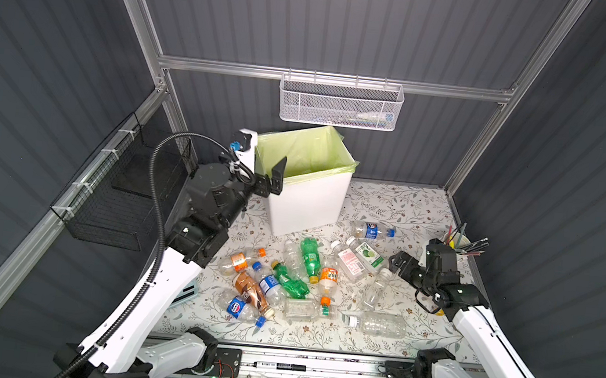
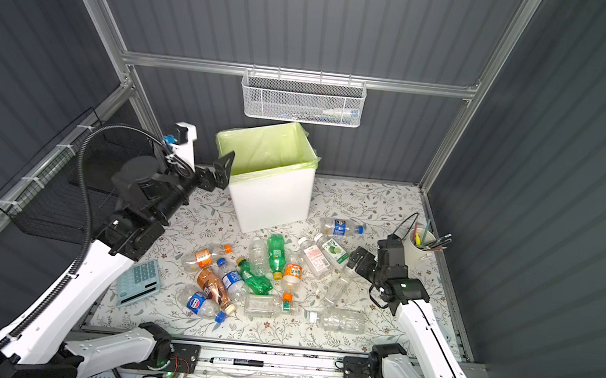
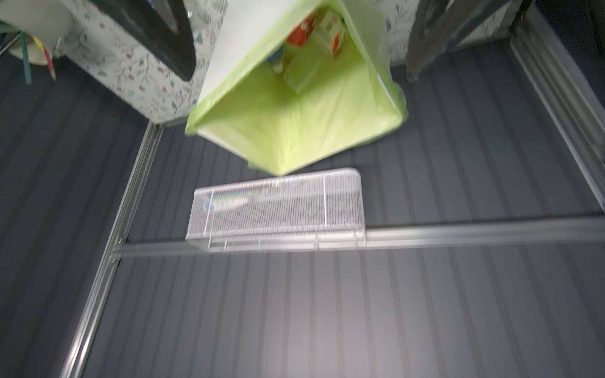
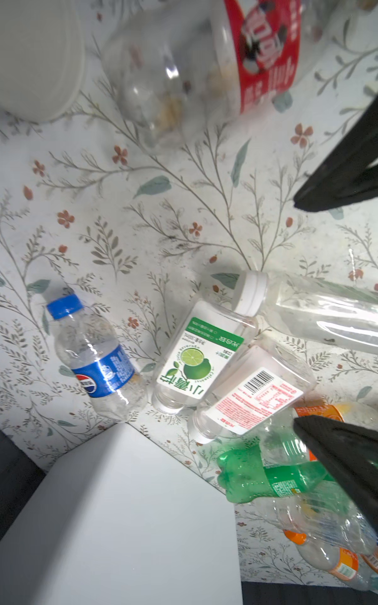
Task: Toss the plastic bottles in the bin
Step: 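Withdraw the left gripper from the bin while the right gripper hovers over the pile, then lower the right gripper onto a white-capped clear bottle and close it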
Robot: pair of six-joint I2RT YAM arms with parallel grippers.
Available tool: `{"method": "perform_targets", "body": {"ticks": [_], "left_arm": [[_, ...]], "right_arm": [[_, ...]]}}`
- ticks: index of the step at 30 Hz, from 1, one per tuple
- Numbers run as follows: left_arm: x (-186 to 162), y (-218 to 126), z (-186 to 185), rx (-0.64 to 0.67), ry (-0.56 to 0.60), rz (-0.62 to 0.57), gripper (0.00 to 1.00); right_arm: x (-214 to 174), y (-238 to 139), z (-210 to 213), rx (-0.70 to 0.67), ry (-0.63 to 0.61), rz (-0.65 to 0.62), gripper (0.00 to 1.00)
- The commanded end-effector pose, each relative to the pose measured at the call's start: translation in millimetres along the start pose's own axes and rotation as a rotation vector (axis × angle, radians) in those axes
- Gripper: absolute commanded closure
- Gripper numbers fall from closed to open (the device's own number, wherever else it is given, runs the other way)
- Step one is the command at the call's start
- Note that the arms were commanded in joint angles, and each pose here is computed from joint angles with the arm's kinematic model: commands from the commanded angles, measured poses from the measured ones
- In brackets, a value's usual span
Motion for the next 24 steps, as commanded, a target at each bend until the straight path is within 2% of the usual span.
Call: {"method": "perform_targets", "body": {"ticks": [1,8,13,18,24], "left_arm": [[-12.9,-21.8,17.5,0.09,-0.064,0.009,0.0],[-48.7,-42.1,49.7,0.287,-0.092,0.064,0.0],[-59.8,-49.1,59.3,0.341,-0.101,0.064,0.0],[-71.8,-48.5,64.9,0.375,-0.115,0.086,0.0],[-84.6,-45.8,68.9,0.399,-0.12,0.115,0.0]], "right_arm": [[-18.7,12.6,3.9,-0.029,0.025,0.084,0.01],[-43.2,29.0,12.4,-0.037,-0.019,0.221,0.06],[-50.9,36.4,16.0,-0.014,-0.026,0.262,0.17],[-62.6,51.1,17.2,-0.013,-0.04,0.343,0.24],[-69.1,56.1,17.1,0.0,-0.037,0.366,0.35]]}}
Point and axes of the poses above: each gripper's point midway between its finger pads, its own y axis out along the fingers, its own z axis along the line the jaws close on, x = y × z, the point moved 5 cm from there along -y, back along the fingers, and after that the axes turned 13 degrees about -y, right-handed, at the moved point
